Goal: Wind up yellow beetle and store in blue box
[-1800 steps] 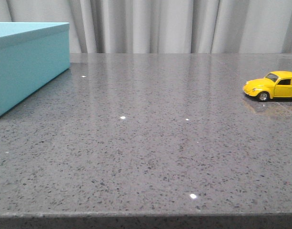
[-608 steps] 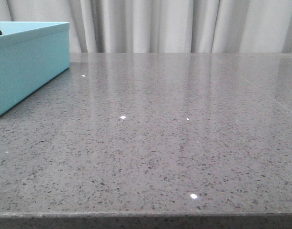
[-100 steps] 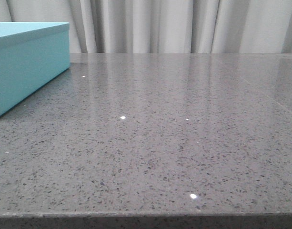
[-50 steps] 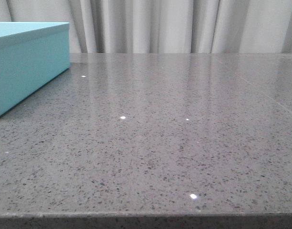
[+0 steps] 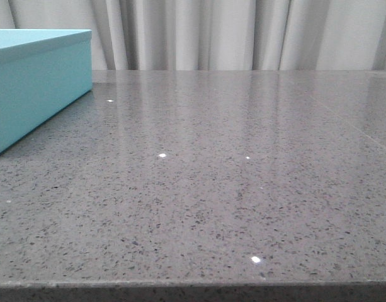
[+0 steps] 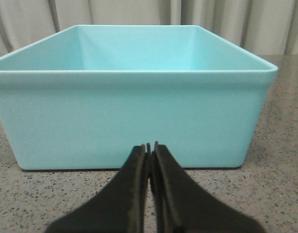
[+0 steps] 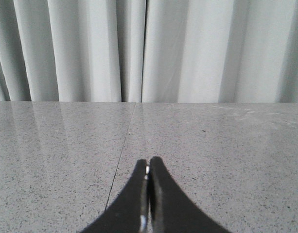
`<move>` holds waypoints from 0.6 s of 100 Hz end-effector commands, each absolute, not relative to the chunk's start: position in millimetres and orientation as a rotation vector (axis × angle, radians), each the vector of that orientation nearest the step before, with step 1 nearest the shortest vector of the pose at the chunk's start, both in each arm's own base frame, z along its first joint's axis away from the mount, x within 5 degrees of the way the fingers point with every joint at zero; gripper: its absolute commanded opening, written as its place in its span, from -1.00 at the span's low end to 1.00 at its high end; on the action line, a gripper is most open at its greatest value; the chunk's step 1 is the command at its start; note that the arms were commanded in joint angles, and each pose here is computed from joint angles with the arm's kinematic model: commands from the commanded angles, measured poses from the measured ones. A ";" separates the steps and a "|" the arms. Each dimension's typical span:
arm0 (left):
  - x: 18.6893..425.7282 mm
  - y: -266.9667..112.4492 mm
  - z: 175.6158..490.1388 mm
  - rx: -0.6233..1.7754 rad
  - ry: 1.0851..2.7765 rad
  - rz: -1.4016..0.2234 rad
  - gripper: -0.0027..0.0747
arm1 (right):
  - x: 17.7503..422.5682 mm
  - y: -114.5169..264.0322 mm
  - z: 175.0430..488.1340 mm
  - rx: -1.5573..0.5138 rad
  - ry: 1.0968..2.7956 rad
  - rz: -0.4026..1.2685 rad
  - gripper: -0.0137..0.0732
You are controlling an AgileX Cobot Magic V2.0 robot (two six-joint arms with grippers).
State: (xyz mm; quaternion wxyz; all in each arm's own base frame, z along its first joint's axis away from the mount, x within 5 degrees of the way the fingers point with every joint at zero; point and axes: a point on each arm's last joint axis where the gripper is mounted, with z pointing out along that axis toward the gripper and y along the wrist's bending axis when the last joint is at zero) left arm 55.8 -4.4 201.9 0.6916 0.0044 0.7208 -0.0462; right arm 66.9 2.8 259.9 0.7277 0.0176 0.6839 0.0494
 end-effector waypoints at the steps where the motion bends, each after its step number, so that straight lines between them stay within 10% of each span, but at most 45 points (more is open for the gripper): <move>1: 54.3 -3.9 202.8 -0.001 1.526 -0.111 -0.98 | 63.6 2.1 263.7 0.047 1.402 0.107 -0.84; 60: 54.3 -3.9 202.8 -0.001 1.526 -0.111 -0.98 | 53.8 0.5 211.5 0.065 1.456 0.088 -0.84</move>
